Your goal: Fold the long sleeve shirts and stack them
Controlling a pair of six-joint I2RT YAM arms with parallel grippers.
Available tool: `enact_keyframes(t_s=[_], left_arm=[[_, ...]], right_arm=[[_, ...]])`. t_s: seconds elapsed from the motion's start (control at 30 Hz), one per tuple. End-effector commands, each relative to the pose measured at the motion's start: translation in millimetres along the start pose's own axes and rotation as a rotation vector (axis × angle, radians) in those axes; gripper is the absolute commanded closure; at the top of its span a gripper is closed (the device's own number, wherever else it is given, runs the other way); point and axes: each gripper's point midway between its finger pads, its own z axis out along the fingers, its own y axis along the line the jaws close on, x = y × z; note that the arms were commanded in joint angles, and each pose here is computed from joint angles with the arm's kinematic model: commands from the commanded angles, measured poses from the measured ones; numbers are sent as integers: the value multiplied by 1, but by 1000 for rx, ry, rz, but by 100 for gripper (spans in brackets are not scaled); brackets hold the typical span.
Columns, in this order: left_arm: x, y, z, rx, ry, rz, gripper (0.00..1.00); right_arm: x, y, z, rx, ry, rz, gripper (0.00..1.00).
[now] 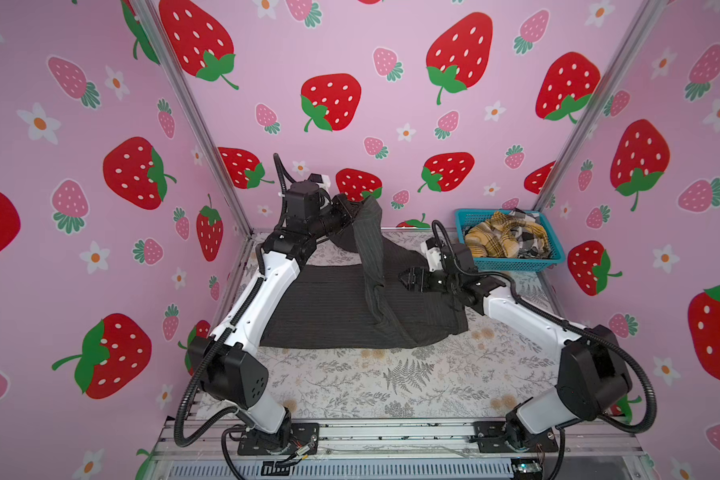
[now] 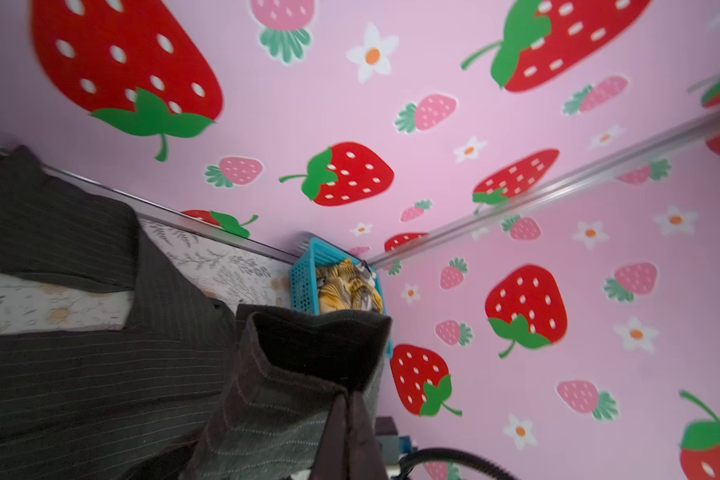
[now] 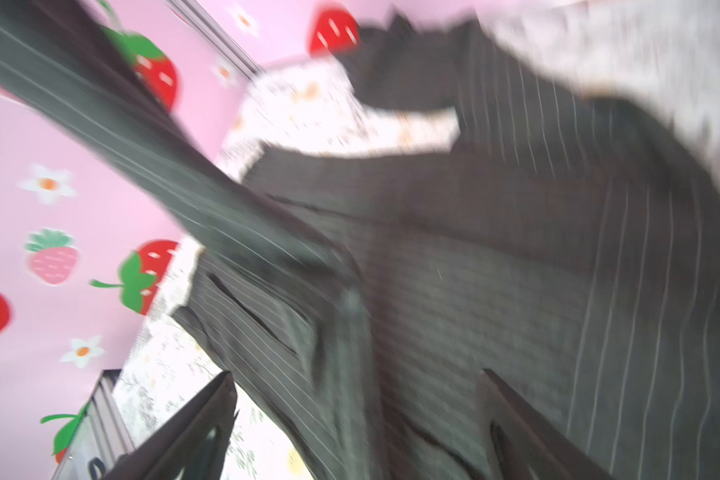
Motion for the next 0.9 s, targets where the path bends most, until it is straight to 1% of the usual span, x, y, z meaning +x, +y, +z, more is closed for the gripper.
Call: enact_keyframes(t_s=[0.0,0.07,0.17,0.23,0.33,0.37,0.4,0.43,0.47,0.5,0.57,0.63,0.7,0.73,0.77,0.83,0.87], left_arm=[[25,-48,-13,308,120,209,100],[32,-51,-19,355,143,242,100],[33,-54,-27,422,177,251,100],[22,-42,-28,363,147,235,100],[3,-34,-35,305,70,203,100],[-5,-27,-36,230,31,178,100],[-15,-12,-39,84,-18,147,100],[-23,-3,-45,-27,-60,131,100],[-33,-2,-53,-103,-114,127,100],[-40,-4,-59,-140,-159,108,100],[-51,-17,-65,-124,-213,74,100],[-57,-29,-66,-104,-233,54,100],[-58,-40,-62,-80,-229,68,100],[-58,-44,-58,-69,-228,73,100],[-57,-45,-53,-60,-219,75,100],[-54,-44,-44,-44,-208,73,100],[-54,-42,-40,-41,-207,68,100]], right_arm=[[-47,37,-27,-119,-99,-165,7],[-65,54,-41,-155,-156,-255,2],[-78,74,-49,-232,-178,-353,0],[-85,80,-47,-257,-179,-373,1],[-93,76,-37,-240,-166,-347,2],[-91,72,-32,-229,-151,-326,2],[-86,66,-28,-213,-136,-303,3],[-79,60,-23,-194,-125,-277,3],[-66,49,-17,-164,-100,-245,3],[-51,41,-12,-148,-74,-217,3],[-16,26,-6,-124,-26,-152,4],[24,18,-2,-119,23,-103,7],[62,2,0,-42,80,-72,9],[83,-11,1,4,123,-38,13],[98,-22,2,41,151,0,17],[129,-46,4,127,208,91,35],[145,-59,4,176,247,141,47]])
